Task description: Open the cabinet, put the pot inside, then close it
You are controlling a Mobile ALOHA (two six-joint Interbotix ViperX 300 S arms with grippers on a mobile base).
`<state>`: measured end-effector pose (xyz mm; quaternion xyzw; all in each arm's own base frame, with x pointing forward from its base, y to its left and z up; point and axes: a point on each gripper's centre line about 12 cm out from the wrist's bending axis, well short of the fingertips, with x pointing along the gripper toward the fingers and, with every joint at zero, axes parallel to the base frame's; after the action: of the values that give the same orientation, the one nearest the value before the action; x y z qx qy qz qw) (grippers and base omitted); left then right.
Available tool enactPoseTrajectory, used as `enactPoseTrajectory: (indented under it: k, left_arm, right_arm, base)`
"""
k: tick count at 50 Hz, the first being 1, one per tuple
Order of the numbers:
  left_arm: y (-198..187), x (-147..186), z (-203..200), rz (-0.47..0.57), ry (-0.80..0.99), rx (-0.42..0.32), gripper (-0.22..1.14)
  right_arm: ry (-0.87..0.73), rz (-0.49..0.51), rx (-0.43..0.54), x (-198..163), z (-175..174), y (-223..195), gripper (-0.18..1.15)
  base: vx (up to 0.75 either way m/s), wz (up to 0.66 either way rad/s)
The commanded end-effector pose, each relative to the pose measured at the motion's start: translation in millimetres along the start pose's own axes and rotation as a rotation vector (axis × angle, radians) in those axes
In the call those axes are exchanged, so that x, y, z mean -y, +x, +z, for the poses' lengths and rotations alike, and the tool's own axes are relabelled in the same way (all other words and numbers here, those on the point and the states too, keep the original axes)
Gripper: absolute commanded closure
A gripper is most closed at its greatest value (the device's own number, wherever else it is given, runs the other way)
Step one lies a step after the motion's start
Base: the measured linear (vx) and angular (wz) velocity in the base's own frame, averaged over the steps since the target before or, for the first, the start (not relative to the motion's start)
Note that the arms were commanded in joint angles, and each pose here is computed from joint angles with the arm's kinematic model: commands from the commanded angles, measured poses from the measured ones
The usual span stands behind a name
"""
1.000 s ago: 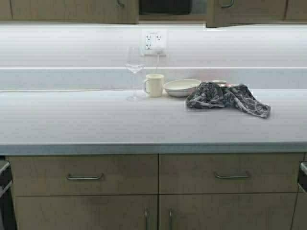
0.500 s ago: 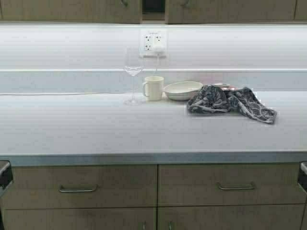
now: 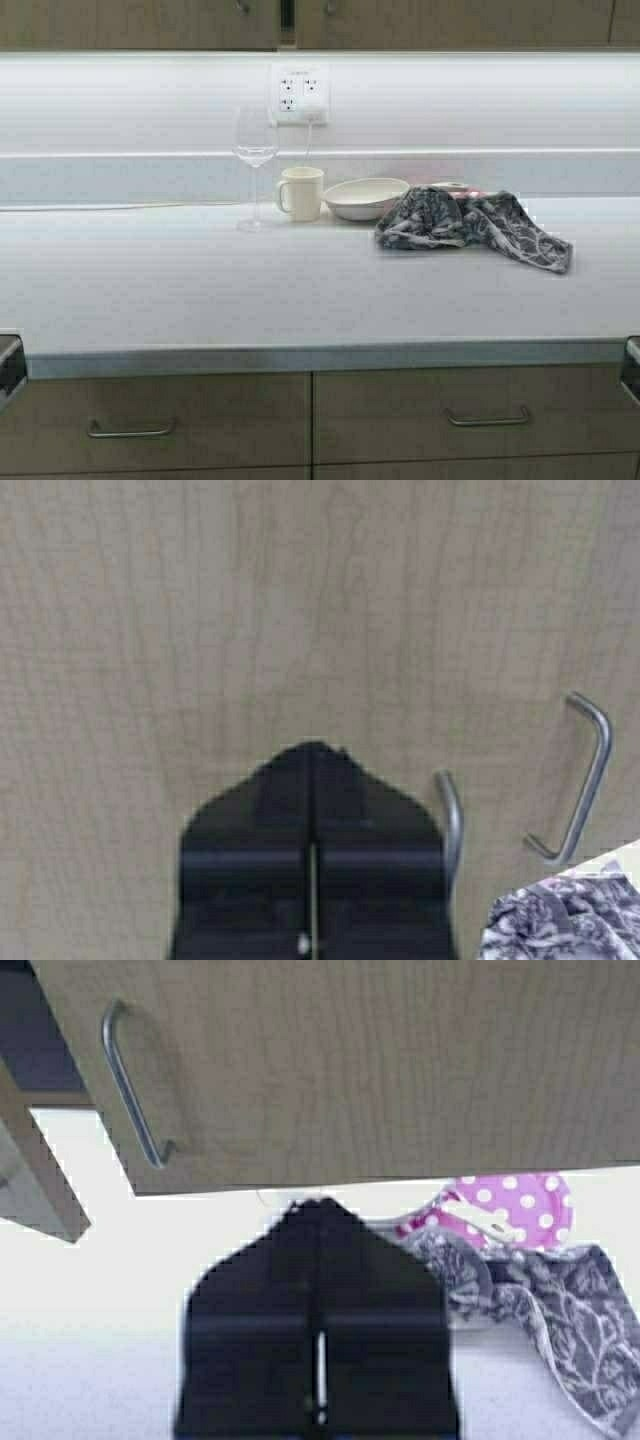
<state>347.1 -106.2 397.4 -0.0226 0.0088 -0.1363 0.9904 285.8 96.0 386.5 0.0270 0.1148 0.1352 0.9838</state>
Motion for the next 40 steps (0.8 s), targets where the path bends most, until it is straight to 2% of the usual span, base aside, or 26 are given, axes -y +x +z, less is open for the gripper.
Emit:
enactPoseTrajectory:
  k: [1,8,14,20,24,34,40]
  left_arm:
    - [-2,-1,10,0.005,-0.005,0.028,0.88]
    - [6,-2,6,0.01,0.003,0.022,0.88]
    - [38,-3,9,0.024,0.014,0.049,0.88]
    - [52,5,8,-0.016,0.0,-0.022,0.88]
    - [43,13,6,-0.042,0.002,-0.038,0.88]
    - [-4,9,13,-0.02,-0.005,0.048,0.88]
    - [-33,8,14,-0.027,-0.005,0.057,0.88]
  right_arm:
    - [0.015,0.011,0.035,-1,3,-16,0.9]
    - [0.025,0.013,0.033,0,-5,-24,0.9]
    - [0.023,0.012,0.025,1,-8,-24,0.9]
    - [0.023,0.008,0.015,1,-9,-25,0.9]
    - [0.019,0.002,0.002,2,-12,-28,0.9]
    - [0.011,0.001,0.015,3,-9,-33,0.9]
    - [0.01,0.0,0.02,3,-6,-34,0.9]
  base:
    - [0.13,0.06]
    - [0.13,0.06]
    - [0.11,0.05]
    - [0.08,0.04]
    - [0.07,0.03]
    - [0.07,0.02]
    - [0.04,0.02]
